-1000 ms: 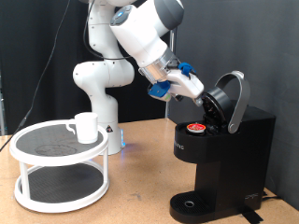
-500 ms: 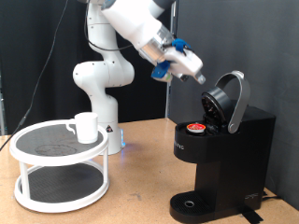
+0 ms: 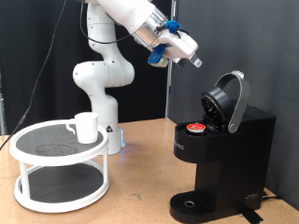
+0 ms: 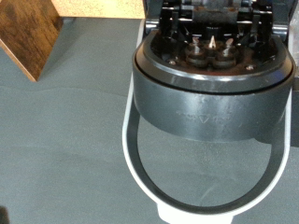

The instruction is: Make a cup of coffee with the keurig machine

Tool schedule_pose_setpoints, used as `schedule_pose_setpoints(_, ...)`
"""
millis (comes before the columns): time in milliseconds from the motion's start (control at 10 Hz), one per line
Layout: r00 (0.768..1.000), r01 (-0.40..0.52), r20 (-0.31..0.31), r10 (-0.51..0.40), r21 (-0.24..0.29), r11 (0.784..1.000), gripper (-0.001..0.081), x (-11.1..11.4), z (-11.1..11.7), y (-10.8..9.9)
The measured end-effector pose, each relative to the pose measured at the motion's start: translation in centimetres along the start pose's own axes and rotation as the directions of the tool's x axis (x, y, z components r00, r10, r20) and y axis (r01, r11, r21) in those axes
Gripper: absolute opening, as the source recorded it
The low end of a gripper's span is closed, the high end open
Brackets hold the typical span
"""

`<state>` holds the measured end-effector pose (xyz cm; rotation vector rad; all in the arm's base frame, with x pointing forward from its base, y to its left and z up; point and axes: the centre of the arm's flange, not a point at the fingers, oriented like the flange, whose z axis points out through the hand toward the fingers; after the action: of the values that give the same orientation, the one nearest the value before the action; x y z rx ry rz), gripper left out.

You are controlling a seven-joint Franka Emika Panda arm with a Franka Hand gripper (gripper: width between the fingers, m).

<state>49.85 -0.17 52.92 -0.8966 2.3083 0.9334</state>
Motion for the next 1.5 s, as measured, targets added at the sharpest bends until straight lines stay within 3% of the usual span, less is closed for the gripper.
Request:
schedule_pose_setpoints(200, 1.000, 0.010, -0.007, -0.011, -0.068, 0.998, 0.0734, -0.7, 0.1, 0.9)
schedule_pose_setpoints(400, 1.000, 0.012, 0.017, -0.010, -0.105, 0.994, 0.0734, -3.2, 0.3, 2.2)
schedule_pose_setpoints(600, 1.000, 0.002, -0.001, -0.002, -0.104, 0.995, 0.0734, -5.3, 1.4, 4.0)
schedule_pose_setpoints(900, 0.995, -0.004, -0.100, -0.002, -0.065, 0.998, 0.0734, -7.9, 4.5, 6.4)
schedule_pose_setpoints(1200, 0.987, 0.003, -0.160, -0.008, -0.034, 0.999, 0.0734, -9.7, 8.0, 8.5)
schedule_pose_setpoints(1500, 0.982, 0.027, -0.185, -0.029, -0.011, 1.000, 0.0734, -11.3, 11.6, 10.3)
